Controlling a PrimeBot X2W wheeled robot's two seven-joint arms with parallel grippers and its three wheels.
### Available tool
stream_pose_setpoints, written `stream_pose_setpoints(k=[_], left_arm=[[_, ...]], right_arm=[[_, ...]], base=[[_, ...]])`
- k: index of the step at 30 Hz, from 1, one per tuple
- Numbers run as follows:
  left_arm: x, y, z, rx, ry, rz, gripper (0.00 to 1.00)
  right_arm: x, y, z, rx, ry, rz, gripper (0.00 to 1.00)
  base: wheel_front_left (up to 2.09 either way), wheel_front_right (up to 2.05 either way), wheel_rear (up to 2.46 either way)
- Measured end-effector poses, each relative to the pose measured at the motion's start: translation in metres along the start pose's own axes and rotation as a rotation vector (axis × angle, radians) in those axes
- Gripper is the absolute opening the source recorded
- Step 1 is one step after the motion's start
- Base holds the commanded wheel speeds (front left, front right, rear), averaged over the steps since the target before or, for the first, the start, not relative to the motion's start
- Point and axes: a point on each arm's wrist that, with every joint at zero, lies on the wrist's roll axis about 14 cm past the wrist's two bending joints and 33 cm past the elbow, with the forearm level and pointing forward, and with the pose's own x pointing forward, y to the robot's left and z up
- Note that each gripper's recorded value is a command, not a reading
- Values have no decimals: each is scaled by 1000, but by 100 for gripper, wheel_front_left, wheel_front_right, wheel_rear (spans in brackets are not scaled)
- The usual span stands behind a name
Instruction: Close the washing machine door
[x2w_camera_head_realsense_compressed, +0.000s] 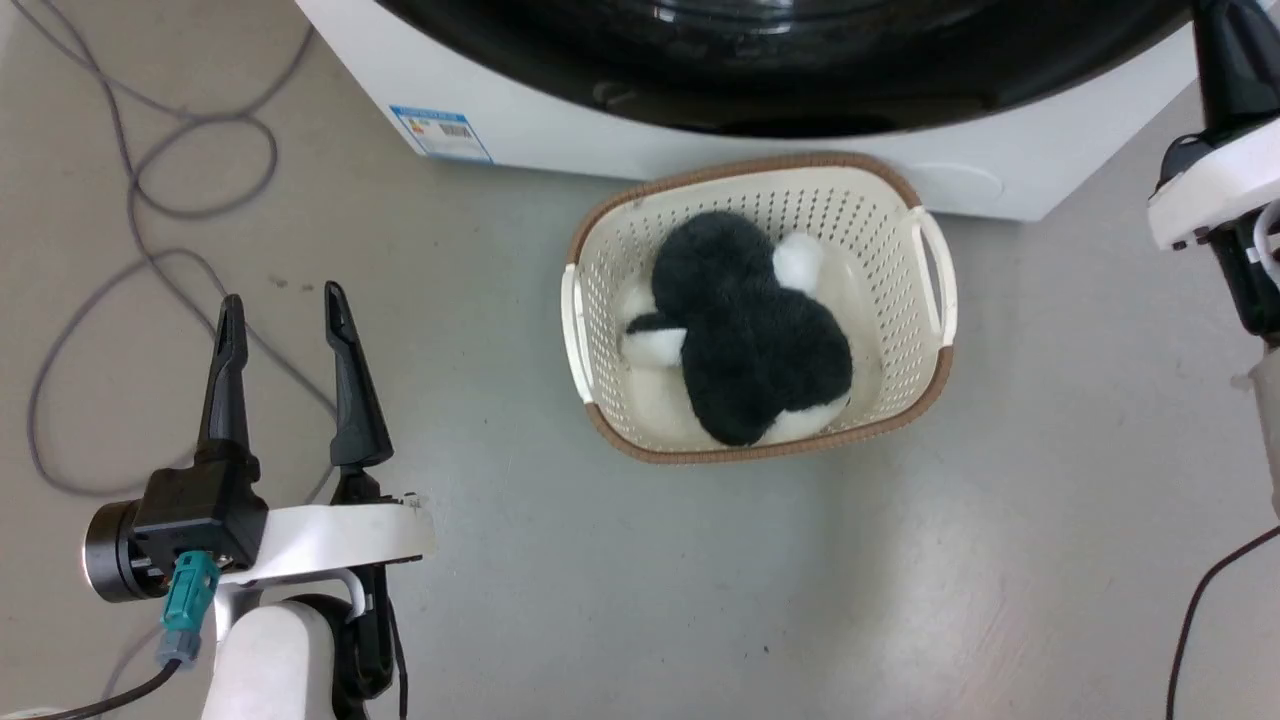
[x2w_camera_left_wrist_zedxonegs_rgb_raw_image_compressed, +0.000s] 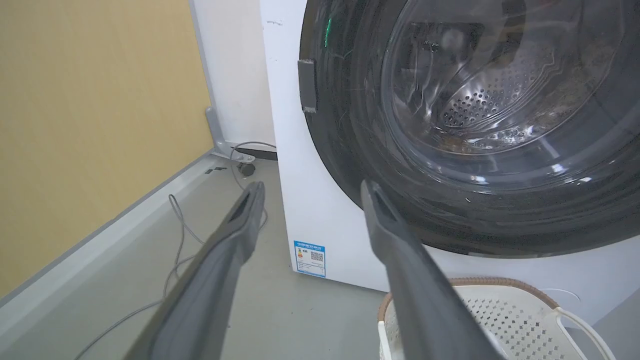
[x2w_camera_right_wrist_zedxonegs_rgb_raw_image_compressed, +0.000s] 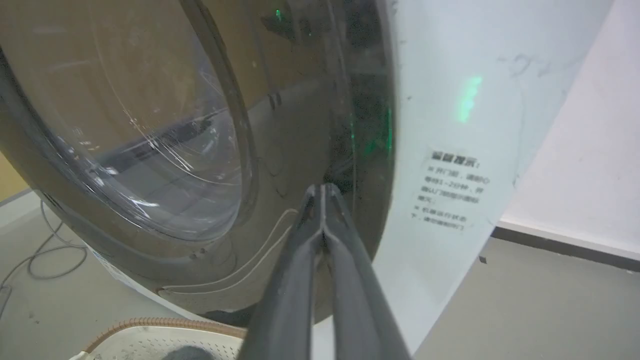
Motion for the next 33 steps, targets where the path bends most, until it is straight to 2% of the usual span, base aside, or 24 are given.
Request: stream_pose_setpoints(k=[3,5,12,17,18,19,20,27,33], left_arm=[[-2,2,10,-5,-23,4,100],[-8,8,21,-3,-44,20,100],[-25,9,39,-5,-75,3,100],[-39,8,49,-11,-94,-15,100],[-43,8,51,-9,-96,-17,100],[-47,9,52,-10,-97,-18,100],[-50,9,53,-12,-98,-22,100],[-70,7,58,-6,-104,-49,100],[-87,4,60,-22,-107,-74,100]], right_arm=[[-7,-6,37,-5,-104,-22,0],[-26,-8,68,-28,-193,-40,0],[-82,6,119,-93,-320,-42,0],[-122,22,133,-97,-348,-31,0],[-130,25,131,-90,-340,-28,18],[-138,27,128,-75,-330,-29,48],[-145,29,124,-54,-319,-34,100],[-190,35,118,-30,-293,-51,100],[-233,40,94,29,-237,-82,100]], base=[[0,0,0],[0,0,0],[0,0,0],[0,0,0],[0,0,0],[0,0,0],[0,0,0],[0,0,0],[0,0,0]])
